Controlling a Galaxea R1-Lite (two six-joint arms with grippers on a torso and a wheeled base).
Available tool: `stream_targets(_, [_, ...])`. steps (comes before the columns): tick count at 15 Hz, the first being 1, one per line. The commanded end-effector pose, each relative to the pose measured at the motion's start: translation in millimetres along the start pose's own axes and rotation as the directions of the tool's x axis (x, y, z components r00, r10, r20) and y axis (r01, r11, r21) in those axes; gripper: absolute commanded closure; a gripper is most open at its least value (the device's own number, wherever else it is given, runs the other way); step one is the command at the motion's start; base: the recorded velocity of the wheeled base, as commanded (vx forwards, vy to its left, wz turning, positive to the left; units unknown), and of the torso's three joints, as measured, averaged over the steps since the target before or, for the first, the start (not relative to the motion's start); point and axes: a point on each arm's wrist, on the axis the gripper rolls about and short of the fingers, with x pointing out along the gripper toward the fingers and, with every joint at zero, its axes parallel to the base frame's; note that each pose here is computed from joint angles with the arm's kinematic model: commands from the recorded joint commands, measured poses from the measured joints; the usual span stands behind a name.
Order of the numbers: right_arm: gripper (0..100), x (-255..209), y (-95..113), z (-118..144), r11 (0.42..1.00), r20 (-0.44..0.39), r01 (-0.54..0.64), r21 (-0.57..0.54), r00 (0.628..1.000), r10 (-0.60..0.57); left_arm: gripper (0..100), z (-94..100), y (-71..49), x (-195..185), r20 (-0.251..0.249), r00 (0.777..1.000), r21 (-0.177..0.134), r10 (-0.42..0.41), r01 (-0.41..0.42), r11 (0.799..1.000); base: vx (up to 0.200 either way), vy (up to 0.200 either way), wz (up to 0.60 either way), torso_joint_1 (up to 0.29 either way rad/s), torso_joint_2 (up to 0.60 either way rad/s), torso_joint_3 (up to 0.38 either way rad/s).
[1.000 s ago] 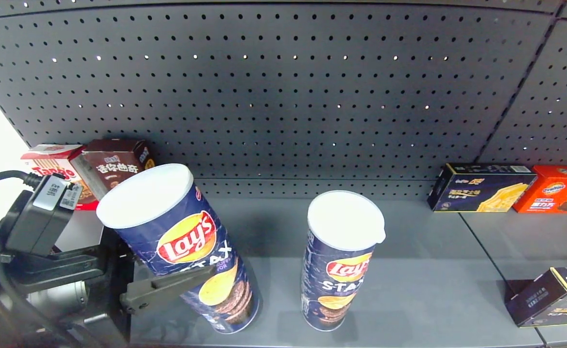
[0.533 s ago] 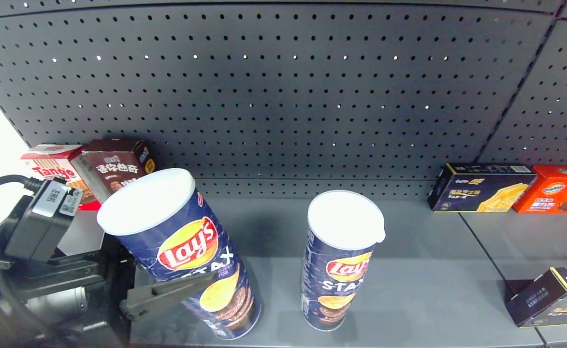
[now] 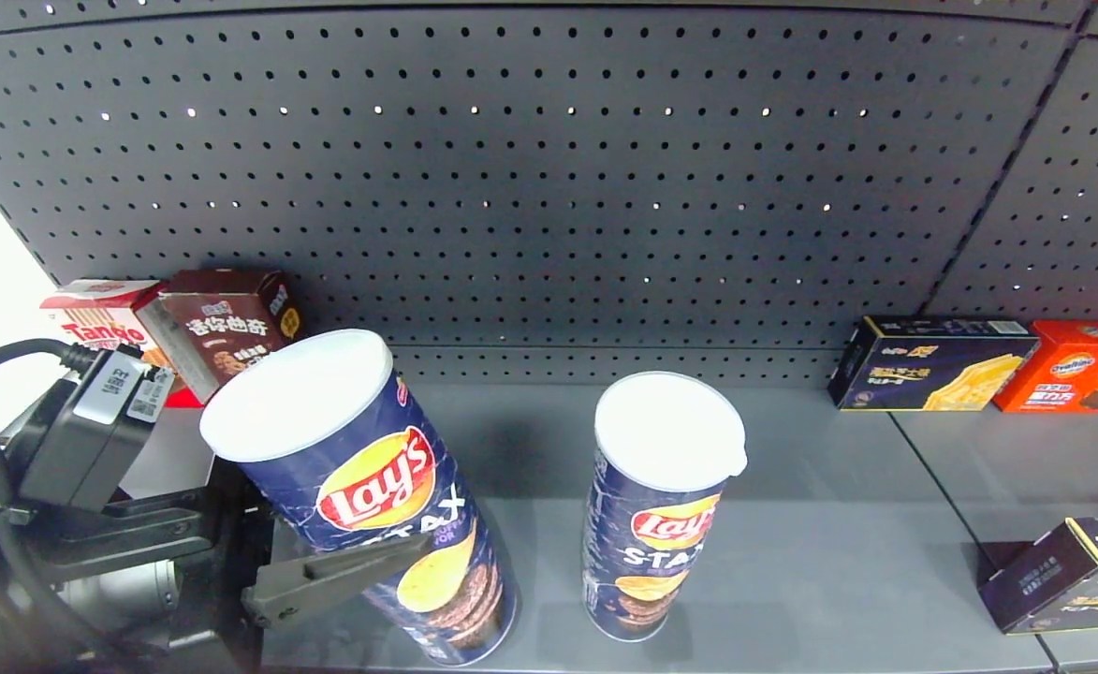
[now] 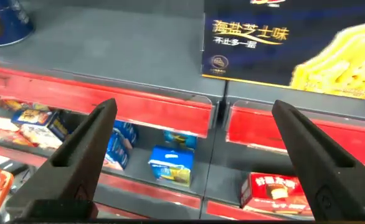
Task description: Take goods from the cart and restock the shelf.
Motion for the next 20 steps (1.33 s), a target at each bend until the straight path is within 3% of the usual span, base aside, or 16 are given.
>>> stream_targets(1, [0,0,2,0,0.99,-0.002,0.138,0.012,0.99,-0.138,100,1.5,1.0,1,0.003,1.0,0.001,-0.001,0.001,1.0,0.0,0.0,0.0,0.0,0.0,0.0])
stream_targets(2, [0,-6,4,-2,0.984,0.089,0.175,0.019,0.98,-0.176,100,-0.3,0.7,0,-0.002,1.0,-0.005,-0.001,0.001,1.0,0.0,0.0,0.0,0.0,0.0,0.0])
stream_targets(5, [0,-6,4,-2,0.984,0.089,0.179,0.016,0.98,-0.179,100,-3.8,-0.9,-1,-0.012,1.0,-0.015,-0.004,0.003,1.0,0.0,0.0,0.0,0.0,0.0,0.0])
stream_targets(12, [0,-6,4,-2,0.984,0.089,0.179,0.016,0.98,-0.179,100,4.4,3.4,2,0.004,1.0,-0.006,0.005,-0.005,1.0,0.0,0.0,0.0,0.0,0.0,0.0])
stream_targets(15, [0,-6,4,-2,0.984,0.089,0.179,0.016,0.98,-0.179,100,10.3,27.6,13,0.008,0.998,0.002,0.055,-0.055,0.998,0.0,0.0,0.0,0.0,0.0,0.0])
stream_targets(18, [0,-6,4,-2,0.984,0.087,0.179,0.016,0.98,-0.179,100,26.0,52.3,29,0.042,0.997,0.039,0.068,-0.069,0.997,0.0,0.0,0.0,0.0,0.0,0.0])
stream_targets(20, [0,-6,4,-2,0.984,0.087,0.179,0.016,0.98,-0.179,100,28.0,66.6,42,0.04,0.997,0.037,0.066,-0.067,0.997,0.0,0.0,0.0,0.0,0.0,0.0])
